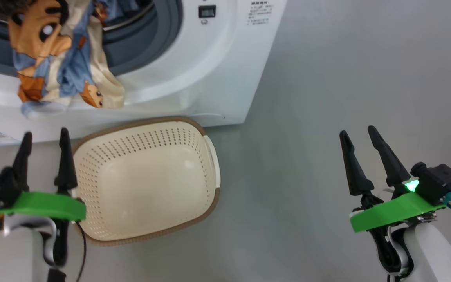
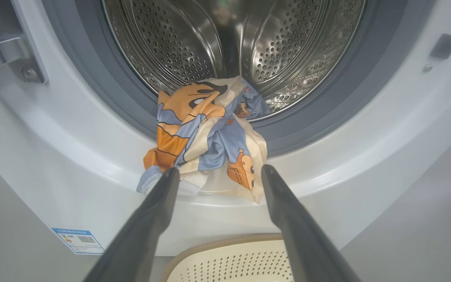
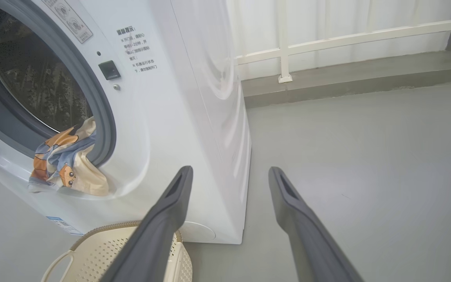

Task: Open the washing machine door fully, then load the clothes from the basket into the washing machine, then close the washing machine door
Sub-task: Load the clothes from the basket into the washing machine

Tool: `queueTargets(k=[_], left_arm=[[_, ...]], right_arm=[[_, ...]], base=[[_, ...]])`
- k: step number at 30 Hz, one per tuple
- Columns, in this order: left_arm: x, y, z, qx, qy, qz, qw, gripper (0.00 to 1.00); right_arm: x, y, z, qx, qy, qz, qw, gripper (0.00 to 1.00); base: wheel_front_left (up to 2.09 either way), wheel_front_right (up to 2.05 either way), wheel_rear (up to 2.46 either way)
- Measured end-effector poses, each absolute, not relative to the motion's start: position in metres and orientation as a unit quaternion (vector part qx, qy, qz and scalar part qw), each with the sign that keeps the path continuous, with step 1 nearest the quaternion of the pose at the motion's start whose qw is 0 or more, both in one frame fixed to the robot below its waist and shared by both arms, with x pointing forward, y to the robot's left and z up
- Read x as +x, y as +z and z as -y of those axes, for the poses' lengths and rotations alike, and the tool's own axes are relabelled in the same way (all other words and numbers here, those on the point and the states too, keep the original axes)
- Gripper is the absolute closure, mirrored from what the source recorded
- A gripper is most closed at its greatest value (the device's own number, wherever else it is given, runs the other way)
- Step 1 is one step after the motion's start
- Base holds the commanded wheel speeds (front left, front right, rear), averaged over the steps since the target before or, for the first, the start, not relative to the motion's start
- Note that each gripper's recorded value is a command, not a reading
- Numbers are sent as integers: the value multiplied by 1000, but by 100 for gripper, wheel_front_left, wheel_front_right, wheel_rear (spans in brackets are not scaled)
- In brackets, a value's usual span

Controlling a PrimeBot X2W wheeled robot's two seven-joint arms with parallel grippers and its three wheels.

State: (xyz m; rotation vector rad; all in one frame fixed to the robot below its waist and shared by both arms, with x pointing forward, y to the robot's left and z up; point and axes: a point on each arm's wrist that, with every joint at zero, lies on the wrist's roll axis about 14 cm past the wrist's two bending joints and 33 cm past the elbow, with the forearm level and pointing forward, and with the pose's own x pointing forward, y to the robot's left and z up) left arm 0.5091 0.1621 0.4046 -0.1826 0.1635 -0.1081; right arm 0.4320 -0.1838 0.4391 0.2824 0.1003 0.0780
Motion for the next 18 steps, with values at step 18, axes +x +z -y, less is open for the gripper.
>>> queueTargets(k=[18], left_arm=[[584,351,-145,-75,-71,-135,985,0]], right_arm=[[441,405,195,142,9,-86,986,0]], base=[[0,0,0]])
